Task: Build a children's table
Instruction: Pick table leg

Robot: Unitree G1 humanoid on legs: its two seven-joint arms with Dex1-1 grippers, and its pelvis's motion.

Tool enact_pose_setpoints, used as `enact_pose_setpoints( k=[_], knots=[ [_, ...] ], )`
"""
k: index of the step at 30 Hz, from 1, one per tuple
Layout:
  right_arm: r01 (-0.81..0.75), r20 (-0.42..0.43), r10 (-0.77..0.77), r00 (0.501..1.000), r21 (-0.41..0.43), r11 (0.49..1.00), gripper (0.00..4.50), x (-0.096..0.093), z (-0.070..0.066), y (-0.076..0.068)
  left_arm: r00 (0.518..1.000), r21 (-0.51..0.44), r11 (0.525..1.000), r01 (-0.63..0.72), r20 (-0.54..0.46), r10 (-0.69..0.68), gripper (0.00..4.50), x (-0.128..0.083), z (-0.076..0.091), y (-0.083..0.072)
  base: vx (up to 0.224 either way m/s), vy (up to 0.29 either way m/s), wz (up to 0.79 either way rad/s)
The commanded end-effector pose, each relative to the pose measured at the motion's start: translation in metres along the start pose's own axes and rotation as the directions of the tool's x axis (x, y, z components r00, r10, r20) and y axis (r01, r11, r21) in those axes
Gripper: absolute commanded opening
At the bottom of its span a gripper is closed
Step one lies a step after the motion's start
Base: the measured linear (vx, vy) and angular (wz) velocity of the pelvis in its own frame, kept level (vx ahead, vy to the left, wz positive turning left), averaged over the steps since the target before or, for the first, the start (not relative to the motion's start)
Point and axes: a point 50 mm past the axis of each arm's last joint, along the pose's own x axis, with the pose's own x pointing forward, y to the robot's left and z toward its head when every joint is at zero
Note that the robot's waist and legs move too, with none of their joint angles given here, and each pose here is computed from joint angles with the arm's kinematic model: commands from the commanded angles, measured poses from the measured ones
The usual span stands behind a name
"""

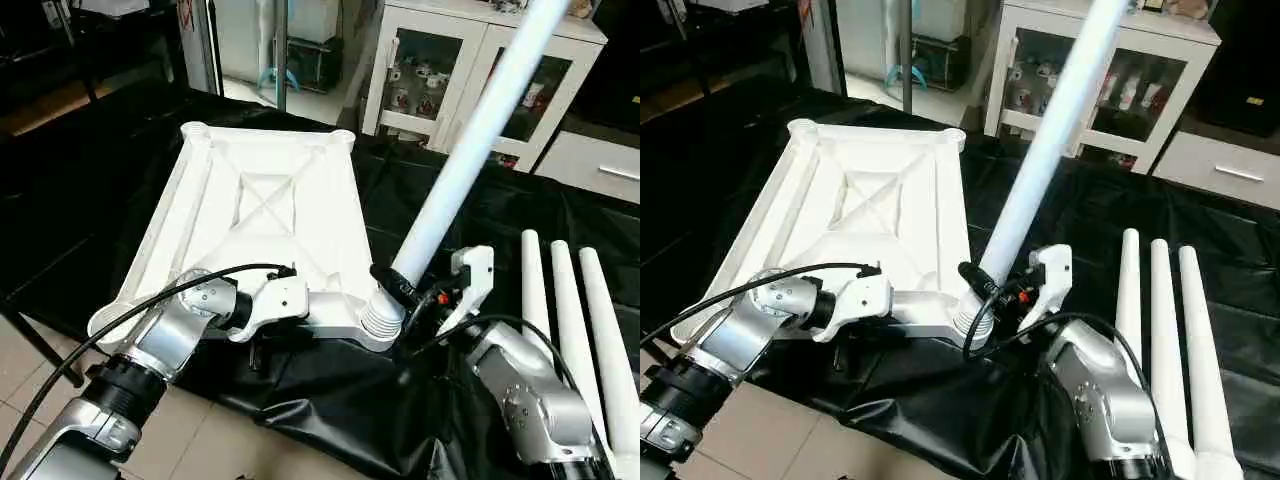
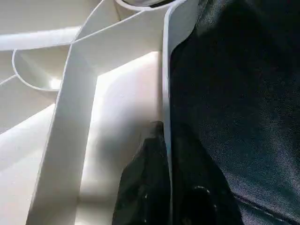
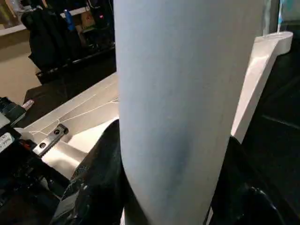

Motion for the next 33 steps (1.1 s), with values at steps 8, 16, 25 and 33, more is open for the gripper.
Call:
enact_pose_setpoints(
  k=[8, 16, 25, 33],
  knots=[
    [-0.009, -0.147, 0.001, 0.989, -0.052, 0.999, 1.84, -0.018, -0.035, 0.0, 1.0, -0.066, 0.998, 0.012, 0.012, -0.011, 0.0, 0.012, -0.01, -0.012, 0.0, 0.0, 0.0],
    [-0.011, -0.189, -0.003, 0.982, -0.073, 0.997, 1.84, -0.02, -0.043, 0.0, 1.0, -0.068, 0.998, 0.009, 0.01, -0.009, 0.0, 0.012, -0.01, -0.011, 0.0, 0.0, 0.0],
    [-0.045, -0.348, -0.011, 0.938, -0.154, 0.987, 1.84, -0.012, -0.049, -0.006, 1.0, -0.068, 0.998, 0.012, 0.006, -0.012, 0.0, 0.012, -0.01, -0.012, 0.0, 0.0, 0.0],
    [-0.097, -0.426, 0.016, 0.905, -0.167, 0.981, 1.83, -0.005, -0.051, -0.007, 1.0, -0.073, 0.997, 0.015, 0.005, -0.015, 0.0, 0.013, -0.011, -0.013, 0.0, 0.0, 0.0]
  ],
)
